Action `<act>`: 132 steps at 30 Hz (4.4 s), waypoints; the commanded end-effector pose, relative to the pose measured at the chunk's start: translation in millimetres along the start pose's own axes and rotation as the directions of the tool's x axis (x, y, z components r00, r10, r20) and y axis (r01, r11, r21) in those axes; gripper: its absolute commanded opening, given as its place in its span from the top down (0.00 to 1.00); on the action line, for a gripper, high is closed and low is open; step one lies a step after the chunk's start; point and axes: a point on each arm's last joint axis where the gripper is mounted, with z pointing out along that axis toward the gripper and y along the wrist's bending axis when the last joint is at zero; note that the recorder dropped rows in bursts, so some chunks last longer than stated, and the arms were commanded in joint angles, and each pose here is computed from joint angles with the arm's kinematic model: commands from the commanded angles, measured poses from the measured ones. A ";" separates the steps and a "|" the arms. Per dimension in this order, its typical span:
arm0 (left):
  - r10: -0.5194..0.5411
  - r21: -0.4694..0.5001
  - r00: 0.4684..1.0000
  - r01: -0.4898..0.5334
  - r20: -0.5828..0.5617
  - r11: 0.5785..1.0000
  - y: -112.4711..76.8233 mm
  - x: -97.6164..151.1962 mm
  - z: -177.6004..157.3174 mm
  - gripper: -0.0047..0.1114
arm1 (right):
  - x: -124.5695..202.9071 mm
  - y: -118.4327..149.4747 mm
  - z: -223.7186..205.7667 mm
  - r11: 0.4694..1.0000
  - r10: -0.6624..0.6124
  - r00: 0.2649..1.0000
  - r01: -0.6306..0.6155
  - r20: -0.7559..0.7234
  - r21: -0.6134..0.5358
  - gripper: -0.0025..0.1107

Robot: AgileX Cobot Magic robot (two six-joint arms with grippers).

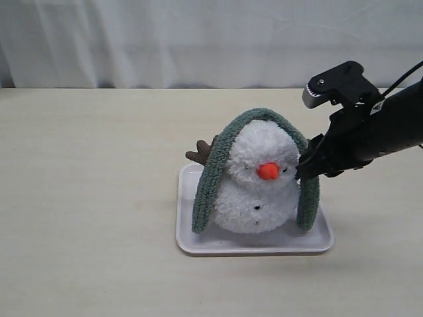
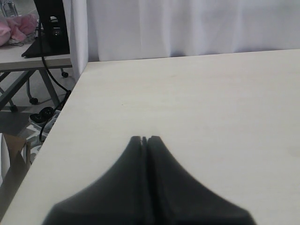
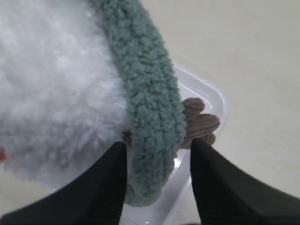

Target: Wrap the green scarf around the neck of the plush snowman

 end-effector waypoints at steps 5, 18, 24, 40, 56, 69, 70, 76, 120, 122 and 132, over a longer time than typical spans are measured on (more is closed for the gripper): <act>-0.003 -0.001 1.000 0.003 0.010 1.000 0.0 0.1 0.2 0.96 | -1.2 20.0 18.9 0.996 -0.086 0.996 0.086 -0.005 -0.035 0.63; -0.003 -0.001 1.000 0.003 0.010 1.000 0.0 0.1 0.2 0.96 | -10.9 27.5 23.2 0.994 -0.092 0.995 0.091 -0.022 -0.063 0.94; -0.003 -0.001 1.000 0.003 0.010 1.000 0.0 0.1 0.2 0.96 | -22.8 29.4 8.7 0.993 -0.001 0.993 -0.013 -0.120 -0.118 0.94; -0.003 -0.001 1.000 0.003 0.010 1.000 0.0 0.1 0.2 0.96 | -36.2 21.2 6.8 0.981 0.173 0.954 -0.189 -0.243 -0.045 0.94; -0.003 -0.001 1.000 0.003 0.010 1.000 0.0 0.1 0.2 0.96 | -29.6 22.4 24.1 0.980 0.160 0.935 -0.189 -0.316 -0.061 0.92; -0.003 -0.001 1.000 0.003 0.010 1.000 0.0 0.1 0.2 0.96 | -27.0 25.6 -3.0 0.983 0.129 0.929 -0.167 -0.346 -0.081 0.53; -0.003 -0.001 1.000 0.003 0.010 1.000 0.0 0.1 0.2 0.96 | -26.4 26.3 -8.2 0.983 0.127 0.928 -0.166 -0.351 -0.084 0.53; -0.003 -0.001 1.000 0.003 0.010 1.000 0.0 0.1 0.2 0.96 | -32.7 33.4 -51.4 0.976 0.150 0.960 -0.181 -0.236 -0.119 0.55; -0.003 -0.001 1.000 0.003 0.010 1.000 0.0 0.1 0.2 0.96 | -102.1 95.9 82.2 0.981 -0.010 0.997 0.024 -0.074 0.192 0.94; -0.003 -0.001 1.000 0.003 0.010 1.000 0.0 0.1 0.2 0.96 | -103.8 95.8 78.8 0.982 -0.013 0.998 0.024 -0.062 0.189 0.94; -0.003 -0.001 1.000 0.003 0.010 1.000 0.0 0.1 0.2 0.96 | -116.7 93.8 36.8 0.986 0.023 0.999 -0.029 0.039 0.166 0.94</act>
